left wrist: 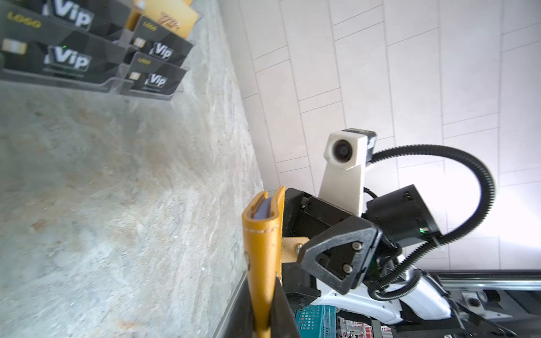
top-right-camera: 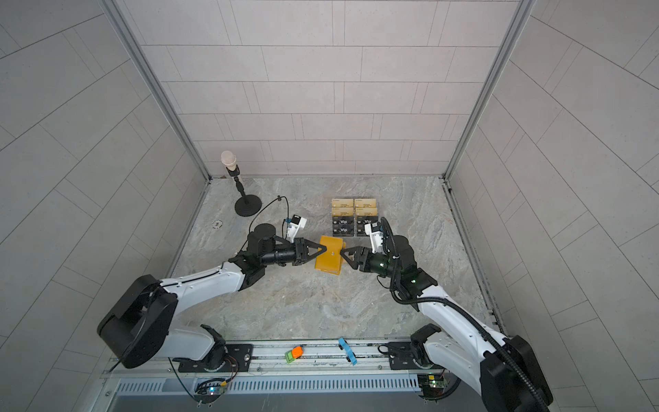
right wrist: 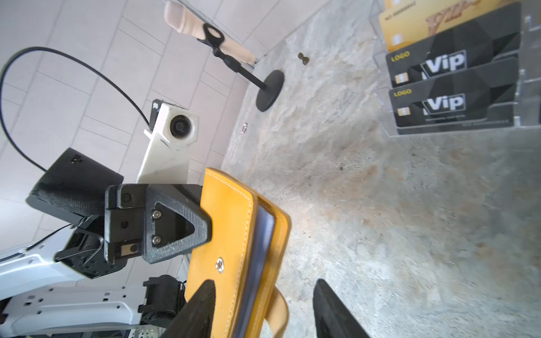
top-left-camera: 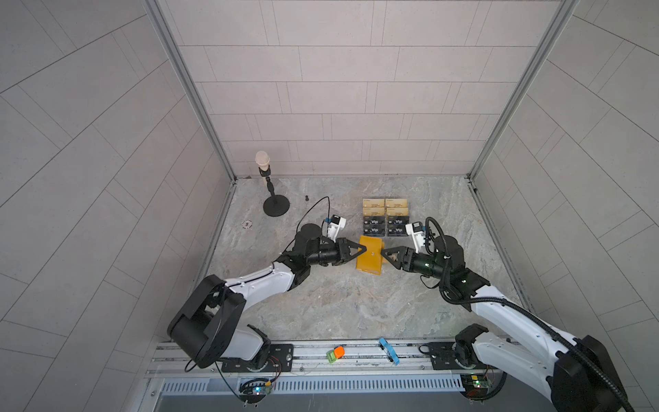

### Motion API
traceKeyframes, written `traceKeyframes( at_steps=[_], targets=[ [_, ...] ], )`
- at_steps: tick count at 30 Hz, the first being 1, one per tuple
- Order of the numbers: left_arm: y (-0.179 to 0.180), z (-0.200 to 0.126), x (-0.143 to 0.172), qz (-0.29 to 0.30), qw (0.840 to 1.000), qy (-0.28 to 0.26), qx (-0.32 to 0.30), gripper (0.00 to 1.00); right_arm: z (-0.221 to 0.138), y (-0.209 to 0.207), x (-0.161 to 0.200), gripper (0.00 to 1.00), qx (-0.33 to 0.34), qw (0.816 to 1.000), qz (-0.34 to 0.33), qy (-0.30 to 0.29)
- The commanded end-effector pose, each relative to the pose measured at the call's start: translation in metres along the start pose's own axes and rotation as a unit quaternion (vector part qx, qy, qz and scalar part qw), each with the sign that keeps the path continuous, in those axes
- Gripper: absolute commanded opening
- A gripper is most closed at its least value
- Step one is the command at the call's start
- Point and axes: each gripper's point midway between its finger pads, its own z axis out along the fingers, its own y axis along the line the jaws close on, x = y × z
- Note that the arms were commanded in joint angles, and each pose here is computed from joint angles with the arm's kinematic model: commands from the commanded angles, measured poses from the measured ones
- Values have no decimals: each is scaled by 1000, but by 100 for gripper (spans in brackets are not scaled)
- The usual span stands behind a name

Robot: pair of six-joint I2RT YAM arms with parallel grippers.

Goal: Insert credit cards into a card holder
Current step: Pick up the card holder from the center of the table, then open the card holder.

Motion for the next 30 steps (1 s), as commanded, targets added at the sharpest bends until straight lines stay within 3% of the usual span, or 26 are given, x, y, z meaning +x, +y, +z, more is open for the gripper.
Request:
traceKeyframes(
  at_steps=[1,11,28,29,30],
  targets=[
    [-37,-7,-13,17,999,-11,41,9,-14,30,-13,55,-56,998,0,-23],
    [-75,-21,-13,30,996,-19,82,11,-22,58,-17,43,-116,993,-13,-22],
    [-97,-18,-3,43,993,3,107,13,-24,64,-11,32,-146,989,-15,-15],
    [-99,-19,-2,43,993,5,111,12,-23,63,-10,26,-146,989,-15,-14],
    [-100,-19,-2,43,993,5,112,12,-23,61,-9,1,-144,989,-13,-14]
  ],
)
